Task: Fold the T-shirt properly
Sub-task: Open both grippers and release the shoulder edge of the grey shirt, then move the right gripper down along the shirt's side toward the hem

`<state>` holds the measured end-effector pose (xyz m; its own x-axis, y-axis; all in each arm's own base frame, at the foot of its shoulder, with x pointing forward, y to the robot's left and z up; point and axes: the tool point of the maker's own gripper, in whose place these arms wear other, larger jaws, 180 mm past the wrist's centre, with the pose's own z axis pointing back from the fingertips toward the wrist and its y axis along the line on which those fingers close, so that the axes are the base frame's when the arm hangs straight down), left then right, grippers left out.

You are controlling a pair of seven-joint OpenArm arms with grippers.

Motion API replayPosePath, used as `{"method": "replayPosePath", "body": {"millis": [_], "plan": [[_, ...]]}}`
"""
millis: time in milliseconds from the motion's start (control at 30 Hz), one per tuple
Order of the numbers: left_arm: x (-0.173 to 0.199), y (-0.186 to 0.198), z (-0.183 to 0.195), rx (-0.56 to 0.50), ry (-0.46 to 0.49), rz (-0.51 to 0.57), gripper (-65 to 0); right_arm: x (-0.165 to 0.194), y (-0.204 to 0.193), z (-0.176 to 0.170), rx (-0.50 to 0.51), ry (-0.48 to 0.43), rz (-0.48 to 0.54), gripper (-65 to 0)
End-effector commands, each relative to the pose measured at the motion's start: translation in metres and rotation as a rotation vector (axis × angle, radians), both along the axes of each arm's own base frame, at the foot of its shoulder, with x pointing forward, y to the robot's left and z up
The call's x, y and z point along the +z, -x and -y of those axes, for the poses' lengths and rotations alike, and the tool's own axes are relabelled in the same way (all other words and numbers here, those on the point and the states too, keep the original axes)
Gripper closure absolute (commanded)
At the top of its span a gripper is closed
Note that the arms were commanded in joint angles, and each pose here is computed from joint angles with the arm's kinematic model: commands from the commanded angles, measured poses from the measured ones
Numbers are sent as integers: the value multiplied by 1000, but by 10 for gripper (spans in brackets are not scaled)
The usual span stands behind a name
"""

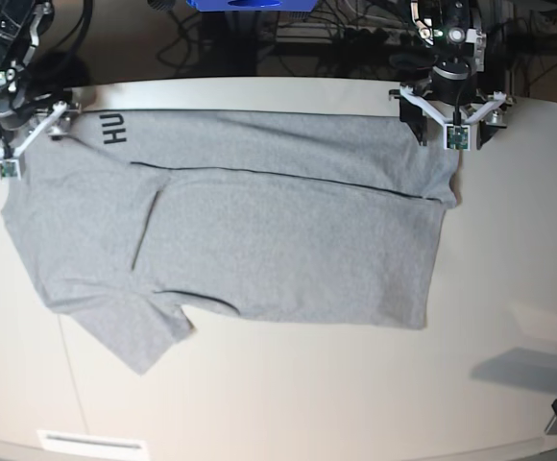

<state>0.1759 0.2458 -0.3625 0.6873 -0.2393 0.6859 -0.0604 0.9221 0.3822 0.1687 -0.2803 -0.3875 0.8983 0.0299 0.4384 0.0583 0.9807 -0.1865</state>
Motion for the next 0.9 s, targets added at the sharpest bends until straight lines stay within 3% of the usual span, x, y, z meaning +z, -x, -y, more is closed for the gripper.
{"method": "replayPosePath", "body": {"millis": [0, 167, 533, 667, 867], "plan": [[10, -3, -1, -2, -15, 33, -502, 9, -5, 6, 0, 24, 22, -495], [12, -7, -1, -4, -13, 47, -502, 19, -8, 17, -18, 50, 45, -495], [40, -63, 7, 35, 34, 200, -502, 61, -56, 46, 2, 143, 156, -495], [38, -72, 5, 69, 51, 159, -502, 67, -69, 41, 14, 136, 185, -495], [55, -93, 2, 76, 50, 219, -502, 76, -104, 22, 82, 111, 260, -495]]}}
